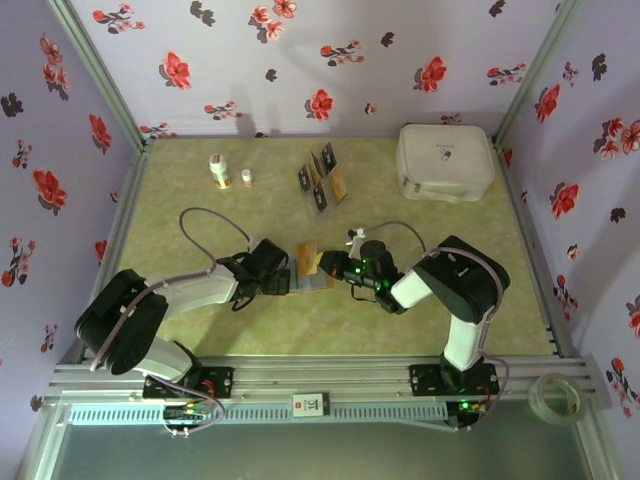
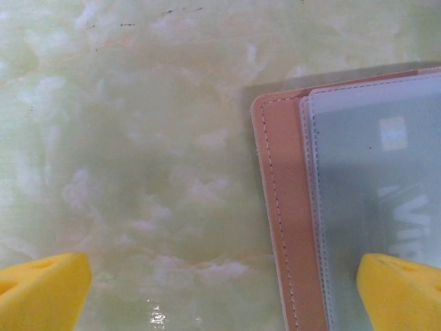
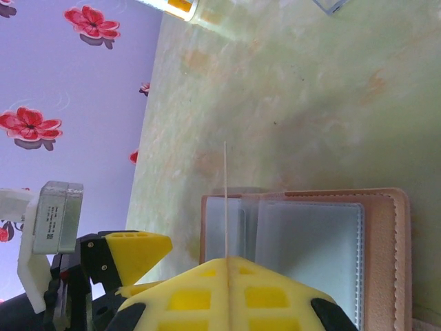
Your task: Put the credit cards into the card holder
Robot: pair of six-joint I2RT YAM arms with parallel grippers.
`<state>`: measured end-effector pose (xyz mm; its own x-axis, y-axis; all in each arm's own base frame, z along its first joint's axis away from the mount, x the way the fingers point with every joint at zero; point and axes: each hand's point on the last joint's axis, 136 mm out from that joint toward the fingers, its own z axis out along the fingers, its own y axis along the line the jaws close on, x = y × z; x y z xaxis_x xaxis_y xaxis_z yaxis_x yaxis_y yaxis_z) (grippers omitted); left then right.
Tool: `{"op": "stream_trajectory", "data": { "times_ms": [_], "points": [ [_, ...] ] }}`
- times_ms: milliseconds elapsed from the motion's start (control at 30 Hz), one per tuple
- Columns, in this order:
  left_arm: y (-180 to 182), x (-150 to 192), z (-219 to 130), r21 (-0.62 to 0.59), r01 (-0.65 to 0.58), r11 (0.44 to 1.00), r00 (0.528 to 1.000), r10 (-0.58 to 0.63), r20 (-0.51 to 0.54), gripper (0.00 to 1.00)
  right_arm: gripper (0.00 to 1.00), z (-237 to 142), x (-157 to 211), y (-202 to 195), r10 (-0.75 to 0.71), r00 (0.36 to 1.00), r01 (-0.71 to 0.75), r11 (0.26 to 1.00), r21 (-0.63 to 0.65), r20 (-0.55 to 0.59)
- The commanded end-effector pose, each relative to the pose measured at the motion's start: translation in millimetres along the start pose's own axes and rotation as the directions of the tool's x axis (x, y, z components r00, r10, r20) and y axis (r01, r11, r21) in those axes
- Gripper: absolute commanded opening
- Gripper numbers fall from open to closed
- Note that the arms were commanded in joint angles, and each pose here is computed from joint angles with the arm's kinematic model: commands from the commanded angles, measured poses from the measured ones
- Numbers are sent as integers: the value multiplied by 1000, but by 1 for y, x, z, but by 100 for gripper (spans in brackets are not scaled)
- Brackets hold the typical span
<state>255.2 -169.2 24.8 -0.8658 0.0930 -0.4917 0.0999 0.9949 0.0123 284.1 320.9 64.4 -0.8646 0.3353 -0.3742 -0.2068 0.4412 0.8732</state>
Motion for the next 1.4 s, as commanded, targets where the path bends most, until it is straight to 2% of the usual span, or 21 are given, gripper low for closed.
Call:
{"op": "stream_trajectory", "data": {
  "times_ms": [0,1367],
  "points": [
    [12,14,2,-49,-14,999,1000,13,-24,100,0,6,-10,9,-31,999,32,999,-33,44],
    [16,17,-1,-49,-13,999,1000,12,-23,100,0,10,14,-12,-21,1000,21,1000,16,5]
  ]
}}
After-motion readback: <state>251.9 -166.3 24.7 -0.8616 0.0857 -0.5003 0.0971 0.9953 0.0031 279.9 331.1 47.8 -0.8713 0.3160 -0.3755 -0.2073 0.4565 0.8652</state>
